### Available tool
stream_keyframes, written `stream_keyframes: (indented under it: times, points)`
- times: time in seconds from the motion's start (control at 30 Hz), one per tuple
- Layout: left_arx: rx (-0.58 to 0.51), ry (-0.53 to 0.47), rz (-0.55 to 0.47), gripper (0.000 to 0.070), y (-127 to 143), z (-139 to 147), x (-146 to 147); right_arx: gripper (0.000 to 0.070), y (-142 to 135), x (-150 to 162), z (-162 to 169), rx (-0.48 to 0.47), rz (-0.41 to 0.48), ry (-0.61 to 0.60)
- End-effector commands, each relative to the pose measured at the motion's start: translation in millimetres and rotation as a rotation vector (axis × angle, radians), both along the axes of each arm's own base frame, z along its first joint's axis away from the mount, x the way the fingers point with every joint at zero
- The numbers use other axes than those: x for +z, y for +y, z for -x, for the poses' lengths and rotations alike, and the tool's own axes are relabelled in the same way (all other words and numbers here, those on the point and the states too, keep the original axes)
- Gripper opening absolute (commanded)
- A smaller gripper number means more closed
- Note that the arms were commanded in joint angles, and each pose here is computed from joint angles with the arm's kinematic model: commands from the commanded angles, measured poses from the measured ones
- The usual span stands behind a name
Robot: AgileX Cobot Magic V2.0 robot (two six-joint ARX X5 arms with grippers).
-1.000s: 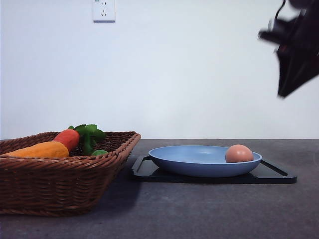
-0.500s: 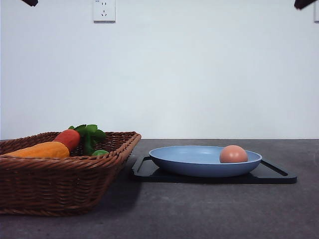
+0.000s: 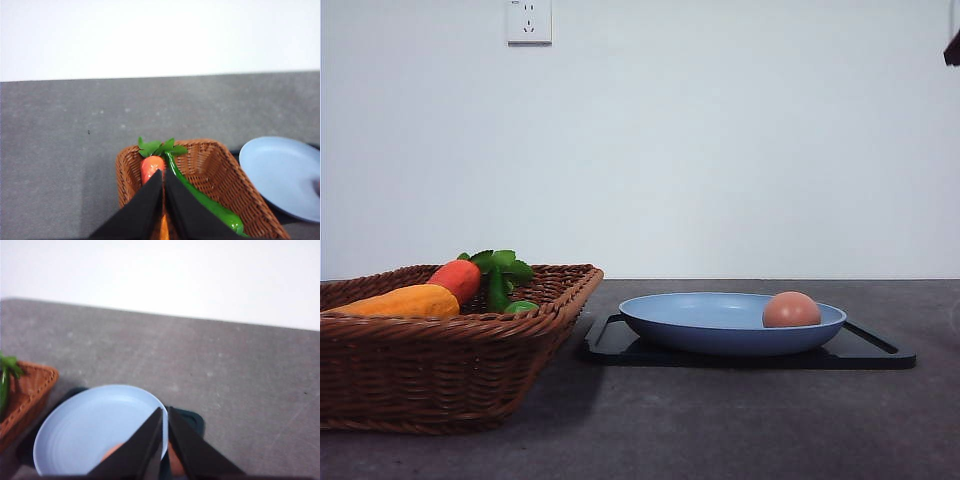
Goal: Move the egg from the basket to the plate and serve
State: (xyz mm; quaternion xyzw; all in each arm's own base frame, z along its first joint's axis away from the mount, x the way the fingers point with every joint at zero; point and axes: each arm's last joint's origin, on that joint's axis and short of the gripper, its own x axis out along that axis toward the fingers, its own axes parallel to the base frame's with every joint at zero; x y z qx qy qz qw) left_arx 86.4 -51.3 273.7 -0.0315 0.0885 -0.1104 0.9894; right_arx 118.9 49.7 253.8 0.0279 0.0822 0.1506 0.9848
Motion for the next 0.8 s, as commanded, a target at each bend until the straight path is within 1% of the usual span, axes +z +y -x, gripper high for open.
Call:
stream_keyframes:
  times: [0.0,0.1,0.63,0.73,0.77]
  points:
    - [-0.001,-0.001,0.02,0.0,2,3,2,0.0,1,-5,-1,-0.005,-0.046,0.015]
    - [-0.001,-0.005,0.023,0.0,4,6,2,0.0,1,-11,-1,-0.011,-0.038,0.061]
    - [0.001,-0.001,0.02,0.0,6,9,0,0.0,1,-10,-1,-0.011,-0.039,0.057]
    - [0.035,-0.052,-0.042,0.0,17,17,2,0.0,1,-10,-1,-0.016,-0.039,0.056]
    - [0.064,-0.067,-0.036,0.0,22,20,3,0.0,1,-10,-1,-0.018,-0.038,0.056]
